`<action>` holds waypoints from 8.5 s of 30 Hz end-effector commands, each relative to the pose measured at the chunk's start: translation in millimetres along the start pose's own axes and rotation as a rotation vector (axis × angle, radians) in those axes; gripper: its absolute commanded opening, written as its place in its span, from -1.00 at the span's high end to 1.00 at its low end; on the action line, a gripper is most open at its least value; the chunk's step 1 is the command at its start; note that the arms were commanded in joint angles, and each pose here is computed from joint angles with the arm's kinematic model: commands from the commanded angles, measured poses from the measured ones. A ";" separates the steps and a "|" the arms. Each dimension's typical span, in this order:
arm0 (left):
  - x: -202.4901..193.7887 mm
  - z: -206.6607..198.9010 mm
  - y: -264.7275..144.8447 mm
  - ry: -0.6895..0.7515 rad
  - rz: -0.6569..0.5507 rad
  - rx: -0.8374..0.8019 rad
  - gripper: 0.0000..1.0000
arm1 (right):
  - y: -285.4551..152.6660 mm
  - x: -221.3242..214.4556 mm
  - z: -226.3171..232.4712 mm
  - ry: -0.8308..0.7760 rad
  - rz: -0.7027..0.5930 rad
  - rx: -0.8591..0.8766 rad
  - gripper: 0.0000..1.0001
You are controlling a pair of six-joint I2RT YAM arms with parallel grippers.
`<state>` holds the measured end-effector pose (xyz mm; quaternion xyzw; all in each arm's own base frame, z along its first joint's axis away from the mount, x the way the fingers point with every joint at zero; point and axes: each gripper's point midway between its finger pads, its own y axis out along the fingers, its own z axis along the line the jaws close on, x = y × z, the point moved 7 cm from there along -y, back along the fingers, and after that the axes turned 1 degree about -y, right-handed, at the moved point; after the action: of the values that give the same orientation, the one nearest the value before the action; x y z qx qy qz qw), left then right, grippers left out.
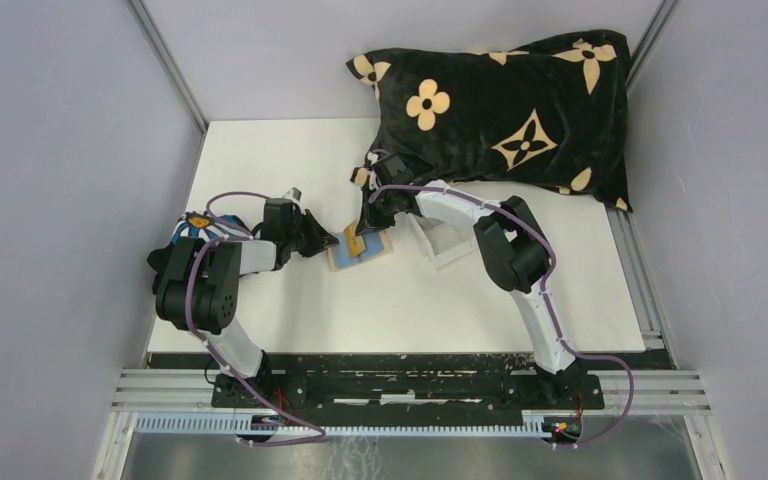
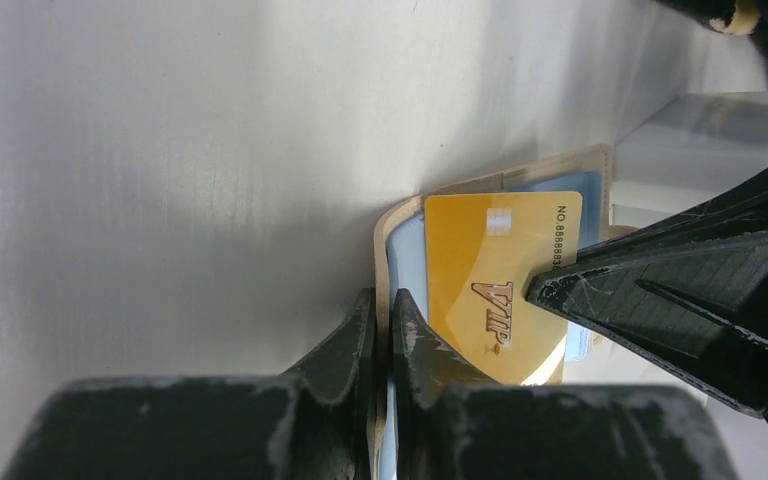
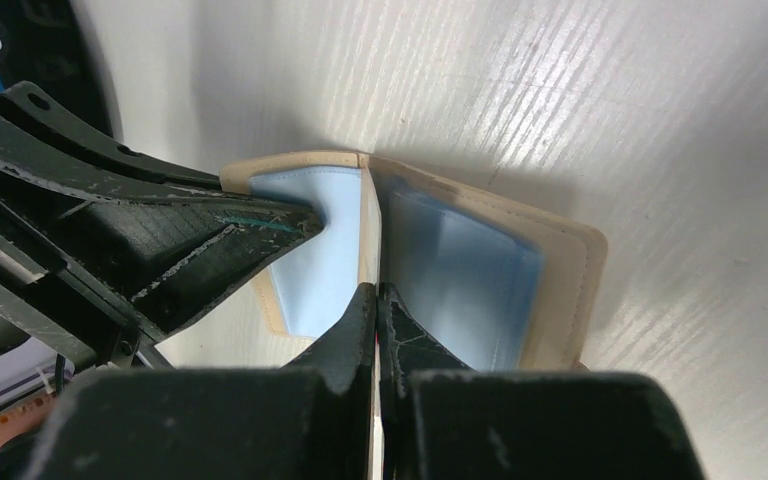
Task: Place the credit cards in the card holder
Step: Open the card holder at the center of the board, then insert the credit card into the card holder.
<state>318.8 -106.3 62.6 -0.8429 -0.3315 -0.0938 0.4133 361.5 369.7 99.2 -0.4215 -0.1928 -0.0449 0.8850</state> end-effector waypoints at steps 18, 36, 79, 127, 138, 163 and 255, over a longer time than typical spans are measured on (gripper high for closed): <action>-0.3 13.7 13.4 0.043 0.025 0.061 0.88 | -24.3 -3.0 -3.1 -0.031 0.005 -0.012 0.98; -2.9 16.4 18.6 0.054 0.065 0.065 0.88 | -17.3 2.8 -14.6 -0.031 0.005 -0.046 0.98; -12.5 20.1 20.6 0.014 0.130 0.070 0.72 | 3.1 -16.9 -38.5 0.032 0.068 -0.108 0.98; -26.4 19.3 10.9 -0.039 0.201 0.209 0.66 | 18.1 -44.4 -27.7 0.073 0.114 -0.086 0.98; -15.1 8.5 4.7 -0.033 0.167 0.203 0.50 | 22.1 -46.1 -31.3 0.069 0.135 -0.099 0.98; -9.1 9.8 -25.3 -0.015 0.131 0.340 0.12 | 30.8 -51.1 -40.7 0.067 0.162 -0.133 0.98; -24.5 14.0 -27.9 -0.042 0.161 0.313 0.69 | 31.1 -45.3 44.0 -0.117 0.161 -0.181 0.16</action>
<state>294.4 -95.9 73.1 -0.7961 -0.2988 -0.0170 0.5260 324.6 409.3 87.1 -0.5112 -0.2043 0.0191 0.8346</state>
